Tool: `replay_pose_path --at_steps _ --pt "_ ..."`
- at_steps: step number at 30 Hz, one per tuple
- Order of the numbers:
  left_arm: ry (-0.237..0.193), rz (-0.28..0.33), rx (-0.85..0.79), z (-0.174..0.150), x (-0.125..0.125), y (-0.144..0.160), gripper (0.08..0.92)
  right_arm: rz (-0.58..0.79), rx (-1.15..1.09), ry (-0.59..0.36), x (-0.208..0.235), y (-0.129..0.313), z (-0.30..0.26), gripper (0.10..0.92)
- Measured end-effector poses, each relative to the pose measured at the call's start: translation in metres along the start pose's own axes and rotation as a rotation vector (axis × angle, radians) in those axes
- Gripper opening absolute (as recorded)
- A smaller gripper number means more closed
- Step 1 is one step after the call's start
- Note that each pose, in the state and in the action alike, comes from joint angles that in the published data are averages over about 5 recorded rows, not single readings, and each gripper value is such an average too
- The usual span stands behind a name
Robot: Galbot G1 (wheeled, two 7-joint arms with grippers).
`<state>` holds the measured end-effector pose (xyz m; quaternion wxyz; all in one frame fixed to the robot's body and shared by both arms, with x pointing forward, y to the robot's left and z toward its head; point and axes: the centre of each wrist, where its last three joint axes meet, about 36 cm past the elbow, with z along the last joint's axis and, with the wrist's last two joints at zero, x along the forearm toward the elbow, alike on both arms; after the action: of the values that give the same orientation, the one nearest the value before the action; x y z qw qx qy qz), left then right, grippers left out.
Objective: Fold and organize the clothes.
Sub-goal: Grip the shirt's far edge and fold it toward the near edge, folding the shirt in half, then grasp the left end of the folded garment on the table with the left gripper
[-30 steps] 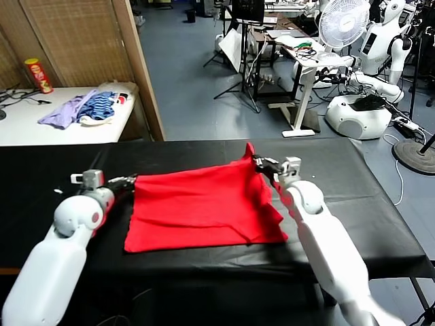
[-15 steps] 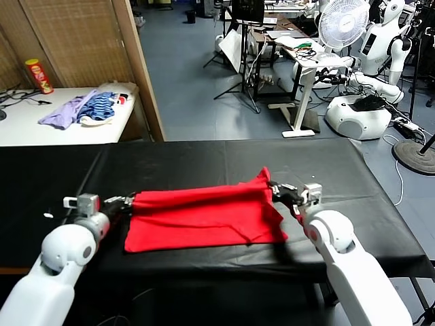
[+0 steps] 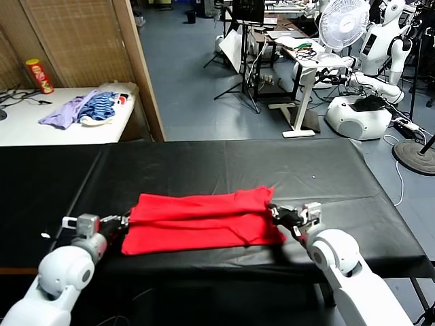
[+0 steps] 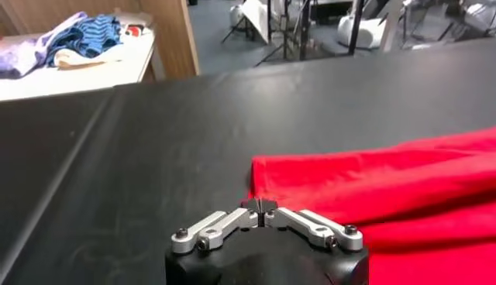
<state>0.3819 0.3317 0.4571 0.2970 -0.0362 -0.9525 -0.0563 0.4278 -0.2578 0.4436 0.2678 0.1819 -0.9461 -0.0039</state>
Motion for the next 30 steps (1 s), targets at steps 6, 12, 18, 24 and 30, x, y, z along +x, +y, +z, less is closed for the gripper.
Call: replay_pose_path --at_steps 6,12,18,24,30 --pt "0.005 -0.012 -0.002 0.003 0.008 -0.006 0.16 0.006 0.004 -0.023 0.014 -0.001 -0.003 0.359" --pt "-0.022 -0.018 -0.004 -0.002 0.025 -0.006 0.453 0.054 -0.013 -0.098 0.022 -0.015 -0.018 0.683" --pt "-0.04 -0.007 0.045 -0.008 0.026 0.001 0.747 0.124 -0.026 -0.149 -0.005 -0.022 -0.025 0.795" --pt "-0.043 0.04 0.143 -0.017 -0.006 0.006 0.797 0.135 -0.05 -0.114 -0.051 -0.017 -0.026 0.798" --pt "-0.044 0.072 0.228 -0.023 -0.042 0.011 0.798 0.106 -0.071 -0.068 -0.084 -0.003 -0.021 0.798"
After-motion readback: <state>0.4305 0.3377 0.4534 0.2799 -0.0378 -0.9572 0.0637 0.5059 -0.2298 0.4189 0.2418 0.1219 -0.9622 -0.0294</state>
